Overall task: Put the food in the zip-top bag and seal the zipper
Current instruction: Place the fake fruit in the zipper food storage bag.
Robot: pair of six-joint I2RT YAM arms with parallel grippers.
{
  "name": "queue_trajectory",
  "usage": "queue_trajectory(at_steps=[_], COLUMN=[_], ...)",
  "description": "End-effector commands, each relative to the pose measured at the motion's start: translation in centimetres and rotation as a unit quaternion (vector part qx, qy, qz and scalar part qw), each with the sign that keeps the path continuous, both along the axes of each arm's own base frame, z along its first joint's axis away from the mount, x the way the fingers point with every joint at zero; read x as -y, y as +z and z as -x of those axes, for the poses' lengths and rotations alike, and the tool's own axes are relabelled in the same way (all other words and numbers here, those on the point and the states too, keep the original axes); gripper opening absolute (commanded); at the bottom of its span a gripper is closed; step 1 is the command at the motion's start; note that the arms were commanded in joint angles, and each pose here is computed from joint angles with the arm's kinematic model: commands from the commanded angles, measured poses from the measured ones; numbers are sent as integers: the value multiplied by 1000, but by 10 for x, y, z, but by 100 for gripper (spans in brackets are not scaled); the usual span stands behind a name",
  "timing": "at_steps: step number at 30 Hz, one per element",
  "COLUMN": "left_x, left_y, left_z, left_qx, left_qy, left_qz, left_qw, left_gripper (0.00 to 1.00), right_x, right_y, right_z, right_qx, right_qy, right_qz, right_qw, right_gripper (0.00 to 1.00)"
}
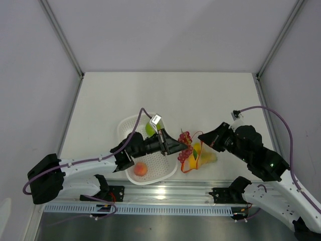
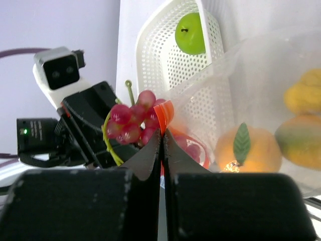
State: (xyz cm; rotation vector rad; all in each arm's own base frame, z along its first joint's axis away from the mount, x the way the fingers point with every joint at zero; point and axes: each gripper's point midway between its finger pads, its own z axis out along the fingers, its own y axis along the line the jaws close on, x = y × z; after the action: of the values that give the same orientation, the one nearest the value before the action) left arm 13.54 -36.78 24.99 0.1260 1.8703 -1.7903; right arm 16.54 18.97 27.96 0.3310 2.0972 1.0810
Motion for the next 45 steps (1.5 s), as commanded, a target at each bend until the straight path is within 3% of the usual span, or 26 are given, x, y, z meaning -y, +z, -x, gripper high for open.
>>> queue_trajectory(at_steps=[1, 9, 26, 34, 38, 45], left_x=[-2, 2, -36, -14, -7, 8], left_y=[2, 6, 44, 52, 63, 42], left_z=[-1, 12, 4, 28, 38, 38], left_qx=[20, 46, 117, 108, 128, 118], left_qy=[23, 5, 79, -5, -30, -48], left_qz=[-9, -18, -86, -45, 31, 44], left_qw=[999, 999, 986, 993, 991, 991], left_gripper=[22, 23, 24, 23, 23, 1], right_x=[-1, -2, -24, -24, -25, -20], right_y=[8, 0, -20, -20, -12, 8], right_z=[-9, -10, -6, -6, -3, 1], right_qx=[4, -5, -21, -20, -13, -15], right_qy=[-22, -19, 37, 38, 44, 27], right_qz=[-29, -26, -25, -24, -39, -82], right_qw=[999, 999, 999, 999, 998, 996], right_gripper=[0, 0, 0, 0, 0, 0])
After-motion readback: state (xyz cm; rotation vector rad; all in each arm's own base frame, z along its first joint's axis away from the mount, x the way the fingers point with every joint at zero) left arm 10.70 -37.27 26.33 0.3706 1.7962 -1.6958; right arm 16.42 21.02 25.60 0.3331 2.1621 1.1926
